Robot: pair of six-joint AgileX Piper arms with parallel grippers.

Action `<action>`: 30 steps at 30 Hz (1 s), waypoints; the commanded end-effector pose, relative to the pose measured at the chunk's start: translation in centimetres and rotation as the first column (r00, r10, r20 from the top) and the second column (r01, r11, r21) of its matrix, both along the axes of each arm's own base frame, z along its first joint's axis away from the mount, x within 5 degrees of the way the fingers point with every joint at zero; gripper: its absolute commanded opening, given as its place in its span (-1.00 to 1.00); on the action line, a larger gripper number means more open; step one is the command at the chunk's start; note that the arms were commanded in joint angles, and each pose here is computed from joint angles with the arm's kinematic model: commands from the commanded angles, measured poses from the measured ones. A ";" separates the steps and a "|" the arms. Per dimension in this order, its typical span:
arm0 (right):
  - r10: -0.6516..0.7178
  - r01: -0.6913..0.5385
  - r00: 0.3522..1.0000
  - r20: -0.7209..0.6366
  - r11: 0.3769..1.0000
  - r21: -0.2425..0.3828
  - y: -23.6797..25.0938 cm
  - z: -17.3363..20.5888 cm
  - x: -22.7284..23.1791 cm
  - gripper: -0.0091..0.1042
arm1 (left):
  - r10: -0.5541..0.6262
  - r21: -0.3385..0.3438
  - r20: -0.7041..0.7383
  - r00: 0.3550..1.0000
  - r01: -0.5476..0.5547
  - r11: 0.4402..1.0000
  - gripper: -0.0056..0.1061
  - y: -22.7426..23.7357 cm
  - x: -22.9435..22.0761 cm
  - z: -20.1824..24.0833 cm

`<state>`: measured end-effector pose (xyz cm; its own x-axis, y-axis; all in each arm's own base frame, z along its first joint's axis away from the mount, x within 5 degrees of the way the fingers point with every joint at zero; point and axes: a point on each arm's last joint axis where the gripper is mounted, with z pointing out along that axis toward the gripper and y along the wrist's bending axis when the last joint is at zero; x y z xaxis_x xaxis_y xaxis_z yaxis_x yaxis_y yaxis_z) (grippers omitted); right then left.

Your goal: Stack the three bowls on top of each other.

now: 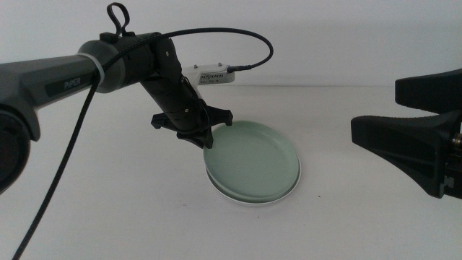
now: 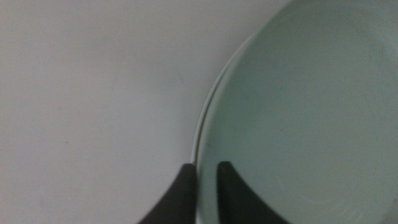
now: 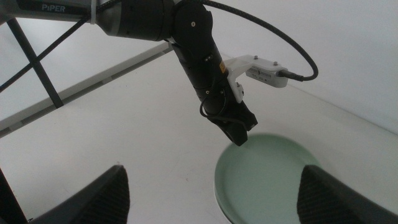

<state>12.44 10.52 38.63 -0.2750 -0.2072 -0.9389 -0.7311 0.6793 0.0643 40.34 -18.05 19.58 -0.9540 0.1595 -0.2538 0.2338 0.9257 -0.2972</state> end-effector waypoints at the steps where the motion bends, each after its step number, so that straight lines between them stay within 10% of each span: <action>1: 0.000 0.000 1.000 0.010 1.000 0.006 0.0 0.1 -0.1 0.80 | 0.006 -0.020 -0.003 1.000 -0.006 1.000 -0.59 -0.2 -0.1 0.3; 11: 0.000 0.000 1.000 0.010 1.000 0.006 0.0 0.1 -0.1 0.80 | 0.033 -0.033 0.028 0.999 -0.032 0.999 0.79 0.2 0.2 2.0; 30: 0.000 0.000 1.000 0.010 1.000 0.006 0.0 0.1 -0.1 0.80 | 0.280 0.001 0.323 0.904 -0.297 0.955 0.78 12.2 -3.9 19.2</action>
<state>12.44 10.52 38.63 -0.2750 -0.2072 -0.9389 -0.7311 0.6793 0.0643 37.52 -6.50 37.74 -0.8446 -0.0706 -0.5308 0.0499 0.9766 -0.2092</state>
